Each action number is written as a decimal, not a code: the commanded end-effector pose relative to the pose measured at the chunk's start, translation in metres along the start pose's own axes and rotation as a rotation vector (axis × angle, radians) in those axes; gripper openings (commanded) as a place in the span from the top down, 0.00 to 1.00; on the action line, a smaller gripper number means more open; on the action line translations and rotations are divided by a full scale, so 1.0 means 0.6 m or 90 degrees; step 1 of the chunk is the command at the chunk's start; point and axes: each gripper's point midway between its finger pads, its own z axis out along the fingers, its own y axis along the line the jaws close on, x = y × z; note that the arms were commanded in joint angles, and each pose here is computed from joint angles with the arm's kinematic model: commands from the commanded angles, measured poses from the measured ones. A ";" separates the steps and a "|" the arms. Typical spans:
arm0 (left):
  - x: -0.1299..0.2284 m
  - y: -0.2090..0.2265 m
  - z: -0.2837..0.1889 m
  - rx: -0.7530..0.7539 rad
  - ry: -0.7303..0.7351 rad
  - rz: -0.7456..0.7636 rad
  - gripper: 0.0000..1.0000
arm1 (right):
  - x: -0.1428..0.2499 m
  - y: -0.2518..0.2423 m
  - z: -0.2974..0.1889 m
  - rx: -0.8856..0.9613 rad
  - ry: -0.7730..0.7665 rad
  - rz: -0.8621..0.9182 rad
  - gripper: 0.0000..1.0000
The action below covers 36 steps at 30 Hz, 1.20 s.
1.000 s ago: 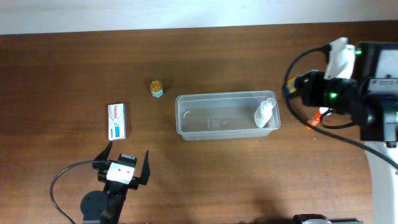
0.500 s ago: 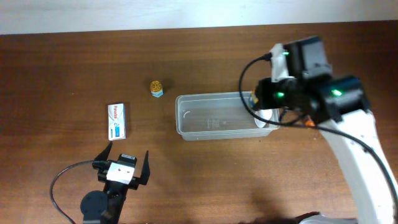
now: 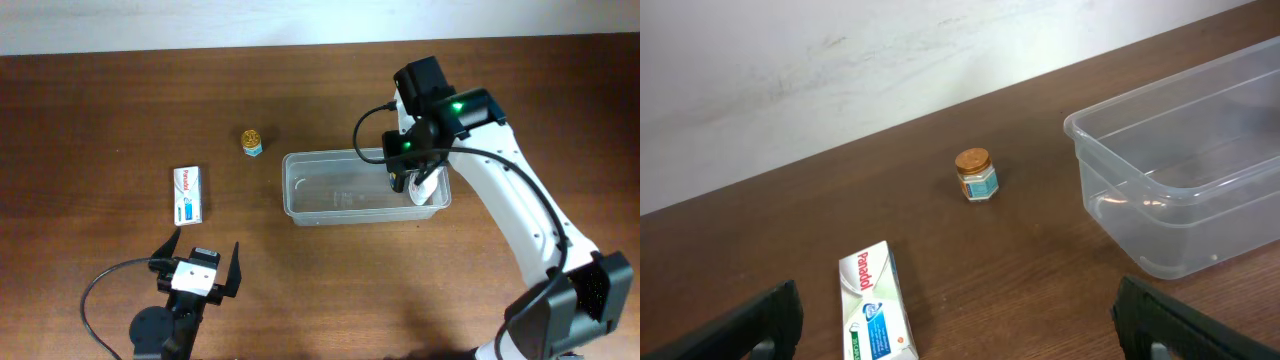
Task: Pack container
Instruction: 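Carry the black bottle left over the container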
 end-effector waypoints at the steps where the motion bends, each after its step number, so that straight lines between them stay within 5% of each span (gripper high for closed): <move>1: 0.001 0.000 0.000 0.001 -0.002 0.009 0.01 | -0.002 0.000 0.014 0.013 0.004 0.002 0.78; 7: 0.001 0.000 0.000 0.001 -0.002 0.009 0.01 | -0.008 -0.002 0.023 0.020 0.000 0.002 0.71; 36: 0.001 0.000 0.000 0.001 -0.002 0.009 0.01 | 0.010 -0.025 0.090 0.039 0.002 0.011 0.71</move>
